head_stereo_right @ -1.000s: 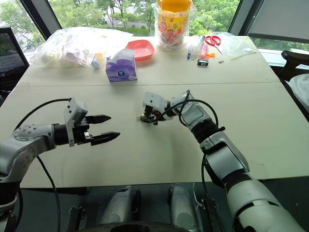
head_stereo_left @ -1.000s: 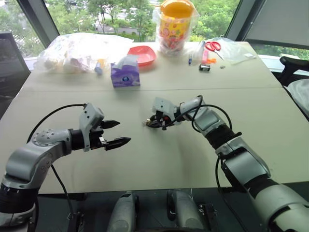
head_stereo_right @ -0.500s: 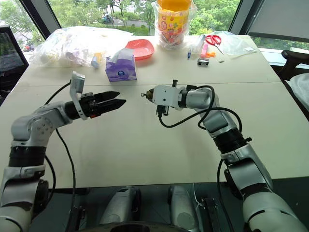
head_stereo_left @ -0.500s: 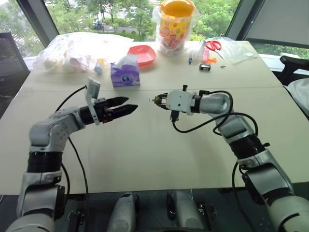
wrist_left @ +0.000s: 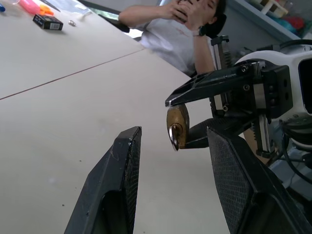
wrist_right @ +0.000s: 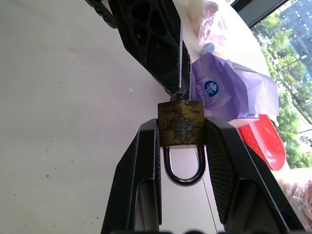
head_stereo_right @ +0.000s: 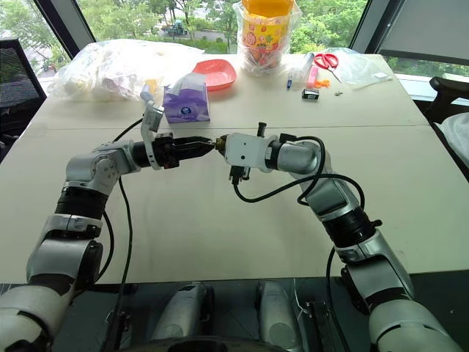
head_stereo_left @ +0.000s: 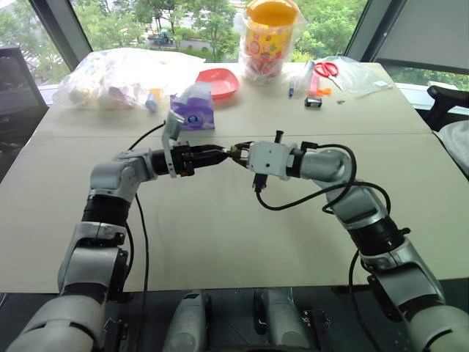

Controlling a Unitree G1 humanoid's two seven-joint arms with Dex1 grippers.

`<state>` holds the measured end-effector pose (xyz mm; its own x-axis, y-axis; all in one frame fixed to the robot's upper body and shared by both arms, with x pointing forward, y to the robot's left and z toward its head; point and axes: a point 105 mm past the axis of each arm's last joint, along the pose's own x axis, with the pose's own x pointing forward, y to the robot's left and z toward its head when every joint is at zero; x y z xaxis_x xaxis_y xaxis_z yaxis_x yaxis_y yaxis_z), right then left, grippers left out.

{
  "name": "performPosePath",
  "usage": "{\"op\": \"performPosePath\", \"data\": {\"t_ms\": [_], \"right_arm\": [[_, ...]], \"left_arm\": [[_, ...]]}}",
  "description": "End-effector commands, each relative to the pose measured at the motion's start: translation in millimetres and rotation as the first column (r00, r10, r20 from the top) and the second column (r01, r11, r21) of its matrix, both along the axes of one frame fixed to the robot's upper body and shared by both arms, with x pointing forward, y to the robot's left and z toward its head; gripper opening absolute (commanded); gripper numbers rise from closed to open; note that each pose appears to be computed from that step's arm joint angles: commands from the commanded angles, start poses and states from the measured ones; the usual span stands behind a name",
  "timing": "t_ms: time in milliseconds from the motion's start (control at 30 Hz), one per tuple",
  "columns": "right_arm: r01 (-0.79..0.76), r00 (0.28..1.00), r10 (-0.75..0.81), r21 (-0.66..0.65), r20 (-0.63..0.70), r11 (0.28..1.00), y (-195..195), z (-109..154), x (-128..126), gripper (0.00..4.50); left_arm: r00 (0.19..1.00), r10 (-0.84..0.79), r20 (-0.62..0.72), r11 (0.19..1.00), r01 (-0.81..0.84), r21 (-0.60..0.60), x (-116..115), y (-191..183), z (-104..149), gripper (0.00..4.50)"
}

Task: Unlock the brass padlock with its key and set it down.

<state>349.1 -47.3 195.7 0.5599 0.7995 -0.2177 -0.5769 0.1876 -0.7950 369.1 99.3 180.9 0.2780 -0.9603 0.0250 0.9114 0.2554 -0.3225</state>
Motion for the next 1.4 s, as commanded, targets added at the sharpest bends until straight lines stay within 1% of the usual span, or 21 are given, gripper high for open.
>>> {"op": "performPosePath", "data": {"t_ms": [33,133,233,333,367,533,633,700,800,867,1000,1067,1100,1200,1267,1333,1400], "right_arm": [[0.002,0.998,-0.004,0.026,0.055,1.000,-2.0,15.8,-3.7,0.71],[0.004,0.999,-0.006,0.027,0.054,1.000,-2.2,16.4,-3.5,0.71],[0.003,0.999,-0.004,0.028,0.053,1.000,-1.6,16.4,-3.7,0.71],[0.001,0.999,-0.003,0.028,0.050,1.000,-1.3,15.9,-4.0,0.71],[0.000,0.999,-0.002,0.027,0.049,1.000,-1.1,15.6,-4.0,0.71],[-0.005,0.999,0.004,0.025,0.043,1.000,-0.6,14.8,-4.8,0.71],[-0.012,1.000,0.012,0.017,0.027,1.000,-0.5,12.3,-6.2,0.71],[-0.015,1.000,0.015,0.020,0.008,1.000,-0.6,10.8,-7.2,0.71],[-0.025,0.998,0.028,0.039,-0.058,0.999,0.4,6.5,-10.7,0.71],[-0.029,0.994,0.035,0.056,-0.104,0.998,0.7,4.0,-12.9,0.71],[-0.019,0.984,0.034,0.089,-0.174,0.996,-0.6,1.5,-14.1,0.71],[-0.013,0.982,0.031,0.096,-0.185,0.995,-1.3,1.7,-13.6,0.71],[-0.010,0.982,0.028,0.097,-0.184,0.995,-1.7,2.1,-13.0,0.71],[-0.009,0.984,0.025,0.093,-0.174,0.996,-1.8,3.3,-12.4,0.71],[-0.006,0.993,0.012,0.052,-0.118,0.999,-2.7,4.3,-10.0,0.71],[-0.004,0.997,0.005,0.017,-0.072,1.000,-3.5,4.2,-8.0,0.71],[-0.006,0.999,0.006,0.005,-0.043,1.000,-3.0,4.9,-7.2,0.71]], "left_arm": [[0.998,-0.013,0.056,1.000,0.014,-0.016,0.7,-0.3,14.5,2.19],[0.998,-0.026,0.051,1.000,0.027,-0.006,-0.8,-1.4,11.6,2.19],[0.999,-0.019,0.051,1.000,0.020,-0.012,-0.1,-0.9,11.5,1.32],[0.999,-0.020,0.050,1.000,0.021,-0.018,-0.9,-0.9,12.0,0.09],[0.999,-0.021,0.050,1.000,0.022,-0.018,-1.1,-0.8,11.9,0.01],[0.998,-0.015,0.069,1.000,0.015,0.008,-1.6,-0.1,9.4,0.01],[0.983,0.003,0.186,0.993,-0.025,0.115,2.3,0.0,3.1,0.01],[0.970,0.001,0.244,0.987,-0.040,0.155,3.6,-1.4,2.5,0.01],[0.920,-0.086,0.382,0.954,-0.034,0.297,-1.0,-4.4,-4.9,0.01],[0.870,-0.159,0.466,0.927,-0.031,0.373,-5.7,-8.6,-7.9,0.01],[0.802,-0.246,0.545,0.894,-0.029,0.447,-13.8,-13.4,-16.0,0.01],[0.789,-0.266,0.554,0.881,-0.034,0.472,-15.3,-12.0,-21.7,0.01],[0.802,-0.255,0.540,0.885,-0.032,0.465,-15.1,-11.2,-23.4,0.01],[0.880,-0.168,0.444,0.929,-0.009,0.370,-13.4,-8.7,-18.1,0.01],[0.955,-0.082,0.285,0.973,0.014,0.232,-10.6,-5.0,-3.1,0.01],[0.983,-0.069,0.168,0.991,0.048,0.127,-13.5,-2.6,10.0,0.01],[0.989,-0.092,0.116,0.992,0.082,0.095,-19.5,-1.6,15.4,0.60]]}}
